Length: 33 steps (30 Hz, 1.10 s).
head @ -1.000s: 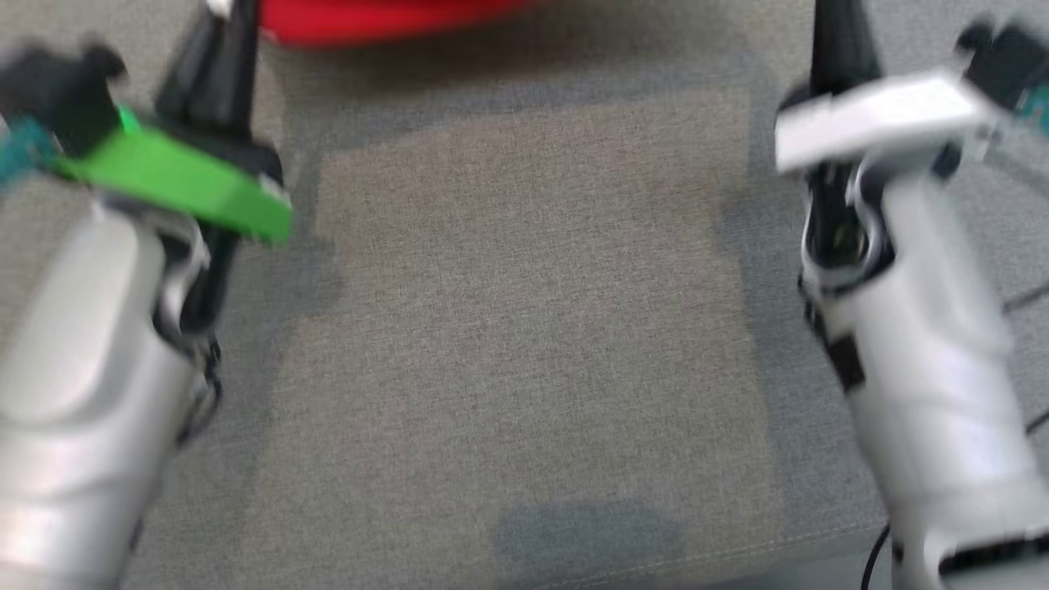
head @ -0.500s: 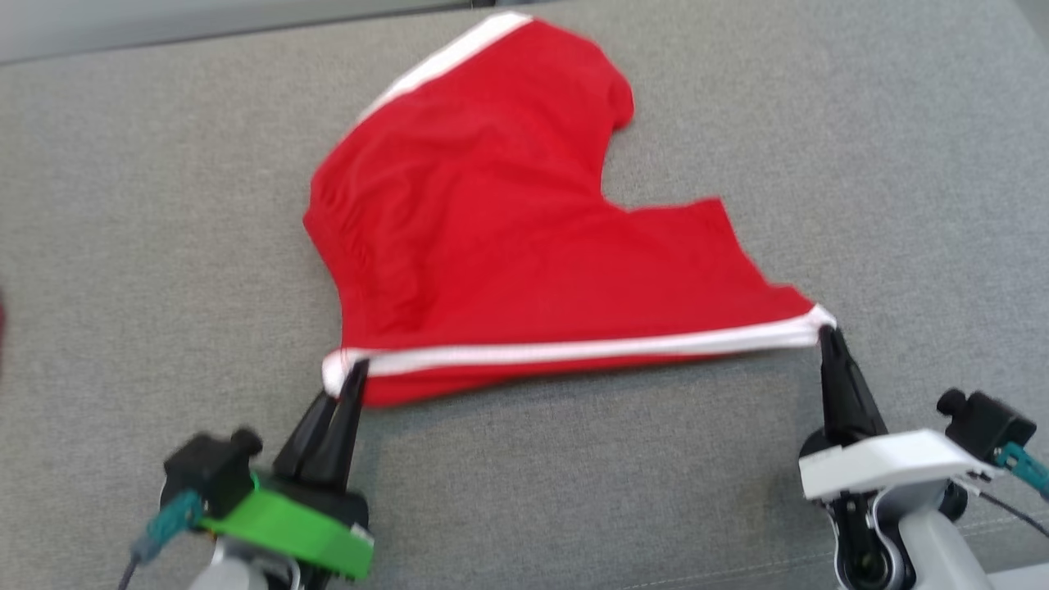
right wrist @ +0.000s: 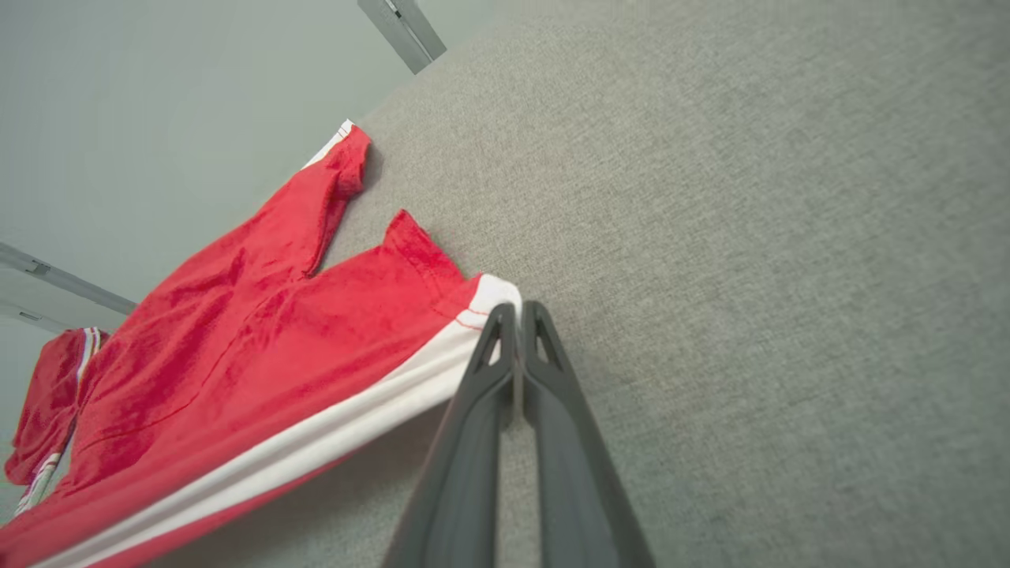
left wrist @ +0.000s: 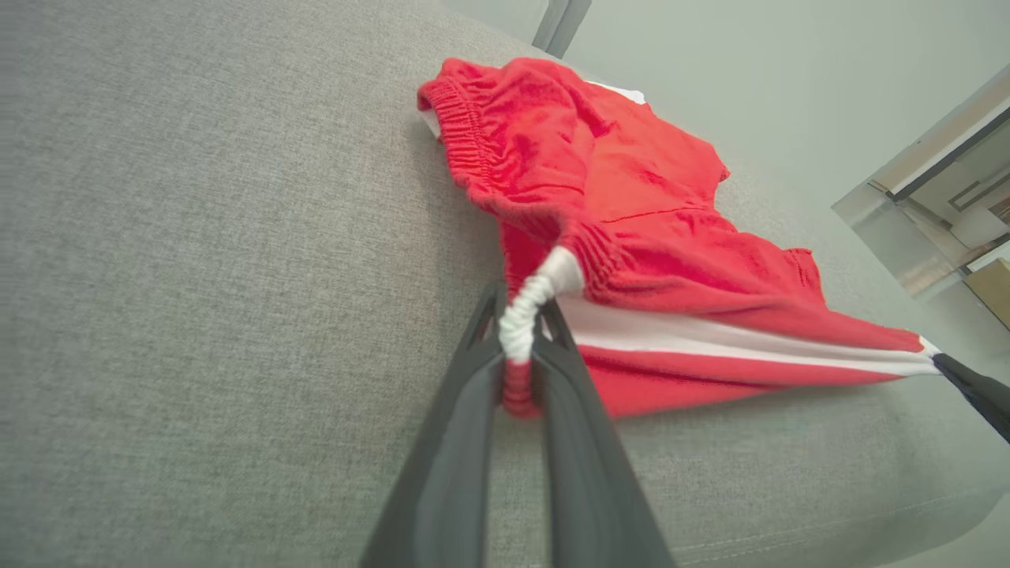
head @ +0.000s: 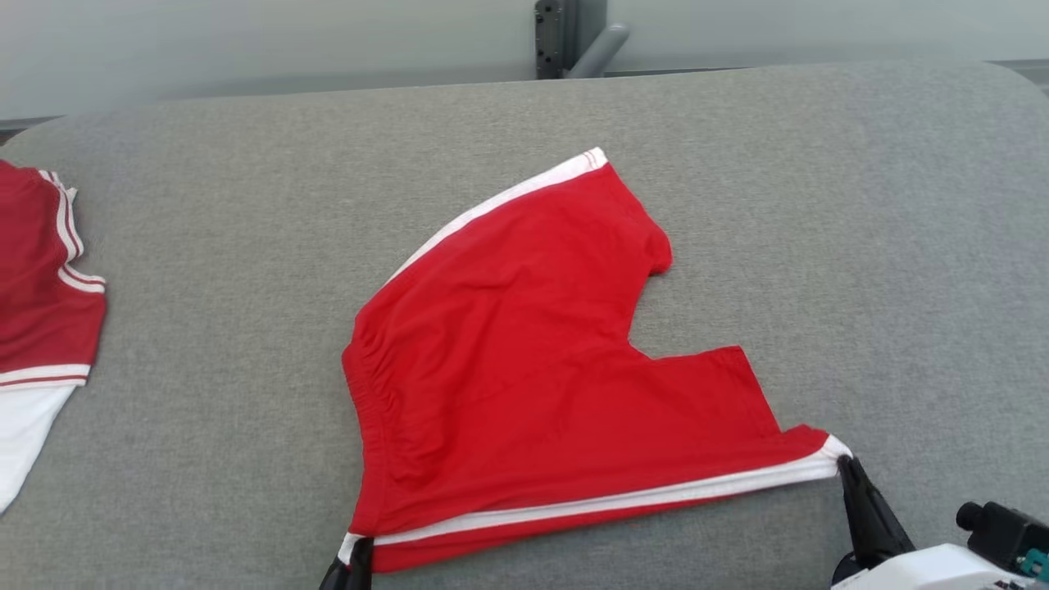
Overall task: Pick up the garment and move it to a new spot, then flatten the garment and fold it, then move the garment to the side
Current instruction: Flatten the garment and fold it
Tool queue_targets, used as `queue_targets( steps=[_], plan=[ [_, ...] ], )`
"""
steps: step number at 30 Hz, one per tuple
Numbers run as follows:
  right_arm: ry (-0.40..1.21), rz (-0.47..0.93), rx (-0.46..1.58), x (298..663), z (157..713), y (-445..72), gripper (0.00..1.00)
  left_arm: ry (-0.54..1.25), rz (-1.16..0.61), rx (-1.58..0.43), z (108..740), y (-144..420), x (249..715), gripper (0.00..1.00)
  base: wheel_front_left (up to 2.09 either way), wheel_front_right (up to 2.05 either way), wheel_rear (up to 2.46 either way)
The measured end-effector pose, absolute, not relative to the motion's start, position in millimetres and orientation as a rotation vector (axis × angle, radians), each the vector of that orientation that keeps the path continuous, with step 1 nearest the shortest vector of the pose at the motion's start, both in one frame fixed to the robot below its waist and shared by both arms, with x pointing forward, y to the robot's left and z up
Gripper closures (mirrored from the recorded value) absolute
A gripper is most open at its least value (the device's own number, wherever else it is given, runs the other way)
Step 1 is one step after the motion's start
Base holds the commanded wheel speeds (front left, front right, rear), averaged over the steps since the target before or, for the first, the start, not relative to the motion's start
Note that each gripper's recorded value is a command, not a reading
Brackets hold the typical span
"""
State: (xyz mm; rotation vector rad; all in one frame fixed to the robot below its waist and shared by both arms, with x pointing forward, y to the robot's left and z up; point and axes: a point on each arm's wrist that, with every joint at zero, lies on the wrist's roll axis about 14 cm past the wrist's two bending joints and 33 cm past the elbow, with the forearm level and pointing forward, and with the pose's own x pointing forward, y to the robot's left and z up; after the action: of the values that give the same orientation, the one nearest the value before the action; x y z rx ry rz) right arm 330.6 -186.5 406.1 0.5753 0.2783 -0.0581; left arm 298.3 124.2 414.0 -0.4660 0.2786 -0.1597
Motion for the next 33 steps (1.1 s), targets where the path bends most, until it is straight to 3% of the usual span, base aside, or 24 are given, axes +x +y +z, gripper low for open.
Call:
queue_targets(
  steps=[6, 11, 15, 23, 32, 33],
  plan=[
    [0.127, 0.085, 0.577, 384, 463, -162, 1.00, 0.220, -0.107, -0.597, 430, 127, 310, 1.00, 0.00, 0.00, 0.00],
    [-0.003, 0.220, 0.520, 451, 520, -138, 1.00, 0.139, -0.209, -0.608, 466, 123, 355, 1.00, 0.00, 0.00, 0.00],
    [-0.017, 0.287, 0.459, 503, 537, -119, 1.00, 0.109, -0.263, -0.618, 485, 120, 395, 1.00, 0.00, 0.00, 0.00],
    [0.110, 0.322, 0.353, 574, 499, -88, 1.00, 0.168, -0.168, -0.500, 460, 149, 456, 1.00, 0.00, 0.00, 0.00],
    [0.284, 0.387, 0.280, 606, 441, -39, 1.00, 0.353, -0.098, -0.362, 398, 174, 467, 1.00, 0.00, 0.00, 0.00],
    [0.287, 0.389, 0.276, 608, 438, -36, 0.96, 0.356, -0.093, -0.356, 395, 176, 468, 0.88, 0.00, 0.00, 0.00]
  ],
)
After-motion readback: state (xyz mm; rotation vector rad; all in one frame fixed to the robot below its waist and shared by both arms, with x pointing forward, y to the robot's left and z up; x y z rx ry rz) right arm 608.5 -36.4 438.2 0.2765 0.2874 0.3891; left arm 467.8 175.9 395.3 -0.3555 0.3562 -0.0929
